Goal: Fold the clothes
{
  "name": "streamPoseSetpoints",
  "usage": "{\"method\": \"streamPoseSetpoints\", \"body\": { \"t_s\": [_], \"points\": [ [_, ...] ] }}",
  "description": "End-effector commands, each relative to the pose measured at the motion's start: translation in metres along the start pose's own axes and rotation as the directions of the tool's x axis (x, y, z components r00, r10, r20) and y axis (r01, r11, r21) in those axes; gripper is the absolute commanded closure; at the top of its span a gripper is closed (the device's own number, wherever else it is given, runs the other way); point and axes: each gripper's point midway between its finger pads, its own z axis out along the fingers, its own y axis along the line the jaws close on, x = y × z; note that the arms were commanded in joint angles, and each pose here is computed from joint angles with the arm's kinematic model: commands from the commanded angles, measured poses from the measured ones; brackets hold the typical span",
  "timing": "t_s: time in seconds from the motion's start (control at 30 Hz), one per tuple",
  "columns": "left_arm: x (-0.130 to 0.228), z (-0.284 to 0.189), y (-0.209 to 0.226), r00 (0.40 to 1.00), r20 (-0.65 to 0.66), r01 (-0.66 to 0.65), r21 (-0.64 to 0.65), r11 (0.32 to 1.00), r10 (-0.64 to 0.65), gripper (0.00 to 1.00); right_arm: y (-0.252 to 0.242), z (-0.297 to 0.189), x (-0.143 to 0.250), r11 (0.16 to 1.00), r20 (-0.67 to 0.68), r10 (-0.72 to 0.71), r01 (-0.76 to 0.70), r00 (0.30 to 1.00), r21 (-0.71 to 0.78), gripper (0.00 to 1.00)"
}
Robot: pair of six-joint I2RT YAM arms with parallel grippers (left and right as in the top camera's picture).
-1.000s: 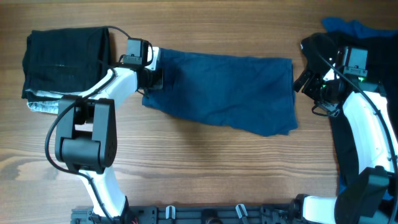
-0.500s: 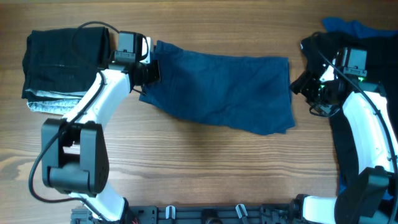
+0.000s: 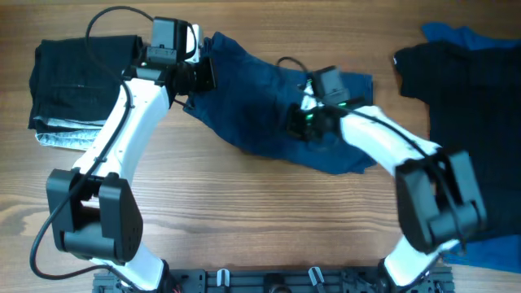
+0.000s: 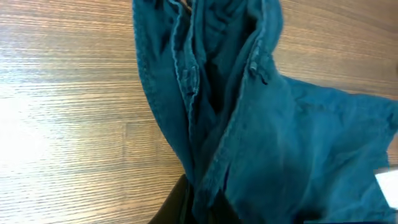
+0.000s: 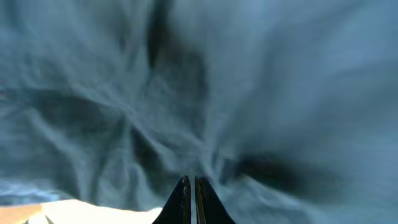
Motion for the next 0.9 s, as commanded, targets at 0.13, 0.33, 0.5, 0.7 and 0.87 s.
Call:
{"method": "streamPoseSetpoints", "body": {
  "t_s": [0.13, 0.33, 0.5, 0.7, 0.87],
  "points": [
    [-0.033, -0.037, -0.031, 0.996, 0.078, 0.032, 0.055, 0.998, -0.036, 0.92, -0.017, 0.073, 0.056, 0.974, -0.220, 0.226, -0.218, 0.949, 0.061, 0.96],
    [-0.037, -0.045, -0.023, 0.996, 0.085, 0.021, -0.006, 1.000, -0.021, 0.87, 0.073, -0.011, 0.008, 0.985, -0.015, -0.051, 0.047, 0.999, -0.168, 0.96],
    [-0.049, -0.040, 0.027, 0.988, 0.122, -0.059, -0.267, 0.962, 0.094, 0.45, 0.078, -0.029, 0.002, 0.979, 0.062, -0.132, 0.140, 0.989, -0.147, 0.92],
    [-0.031, 0.027, 0.081, 0.996, -0.013, -0.084, -0.319, 0.944, 0.084, 0.11, 0.041, -0.026, 0.021, 0.985, -0.020, -0.173, 0.173, 0.985, 0.002, 0.96],
    [0.017, 0.068, 0.119, 0.981, -0.194, -0.071, -0.359, 0.930, 0.000, 0.15, -0.022, -0.037, 0.040, 0.940, -0.104, -0.162, 0.186, 0.981, 0.287, 0.96]
  ]
}}
